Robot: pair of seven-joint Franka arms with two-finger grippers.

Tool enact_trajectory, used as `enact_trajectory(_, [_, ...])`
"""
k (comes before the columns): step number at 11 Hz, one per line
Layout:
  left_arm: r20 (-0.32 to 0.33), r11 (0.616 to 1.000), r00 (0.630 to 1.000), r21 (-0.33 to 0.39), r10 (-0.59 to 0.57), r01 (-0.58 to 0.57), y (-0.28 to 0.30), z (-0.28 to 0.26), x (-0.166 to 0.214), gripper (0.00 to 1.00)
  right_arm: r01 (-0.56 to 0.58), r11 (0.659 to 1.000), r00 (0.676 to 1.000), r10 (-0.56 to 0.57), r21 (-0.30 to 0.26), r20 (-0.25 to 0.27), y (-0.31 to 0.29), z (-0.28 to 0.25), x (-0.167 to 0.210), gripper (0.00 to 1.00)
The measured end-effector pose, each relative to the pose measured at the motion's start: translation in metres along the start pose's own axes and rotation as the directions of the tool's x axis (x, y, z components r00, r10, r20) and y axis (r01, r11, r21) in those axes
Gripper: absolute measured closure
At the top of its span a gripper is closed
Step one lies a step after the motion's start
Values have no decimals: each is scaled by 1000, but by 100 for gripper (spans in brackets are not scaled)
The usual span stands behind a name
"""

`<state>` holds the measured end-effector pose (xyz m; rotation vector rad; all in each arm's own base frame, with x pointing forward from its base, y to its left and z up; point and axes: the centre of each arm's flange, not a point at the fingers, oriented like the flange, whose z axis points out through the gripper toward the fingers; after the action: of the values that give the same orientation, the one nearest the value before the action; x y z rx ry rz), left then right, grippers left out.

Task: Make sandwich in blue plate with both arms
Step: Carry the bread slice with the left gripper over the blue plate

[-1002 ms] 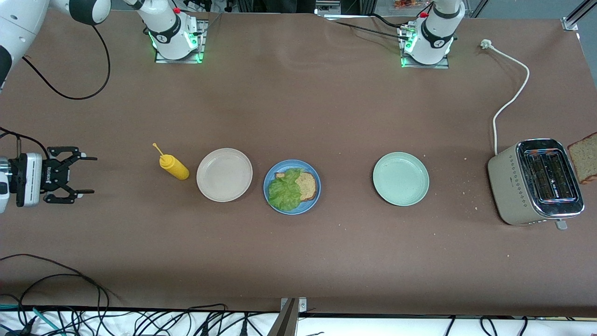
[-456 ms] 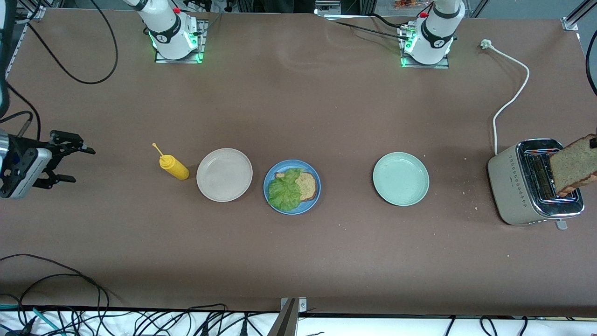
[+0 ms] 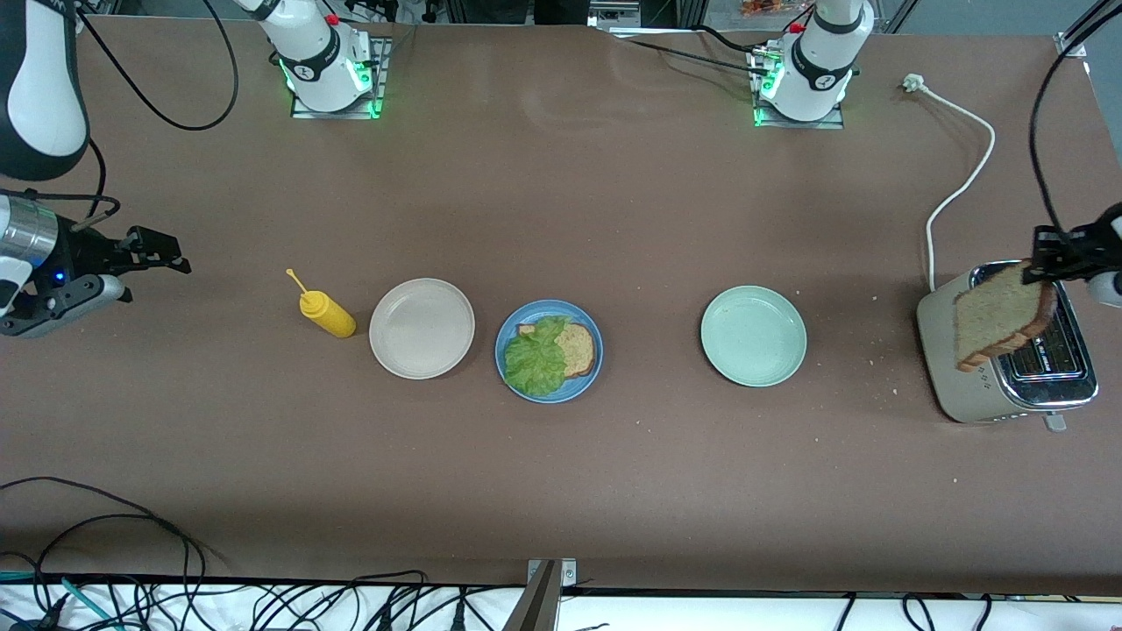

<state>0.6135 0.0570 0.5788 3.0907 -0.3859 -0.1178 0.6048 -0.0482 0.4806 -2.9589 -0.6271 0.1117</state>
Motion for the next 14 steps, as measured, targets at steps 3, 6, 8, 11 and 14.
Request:
enact_trajectory(3, [17, 992, 999, -114, -46, 47, 63, 22, 7, 91, -292, 953, 951, 298, -85, 76, -24, -30, -23, 0])
enact_trajectory(6, [10, 962, 994, -251, -111, 110, 125, 62, 26, 91, -420, 901, 903, 427, -113, 48, -39, -61, -40, 0])
enact_trajectory(8, [48, 917, 978, -339, -205, 209, 171, 88, 36, 91, -438, 892, 897, 441, -112, 8, -32, -73, -47, 0])
enact_trajectory(11, [152, 813, 946, -484, -285, 323, 237, 119, 53, 91, -443, 892, 896, 444, -90, -13, -36, -85, -54, 0])
enact_trajectory(14, [208, 719, 929, -588, -307, 369, 307, 165, 75, 91, -451, 889, 891, 454, -78, 22, -37, -88, -62, 0])
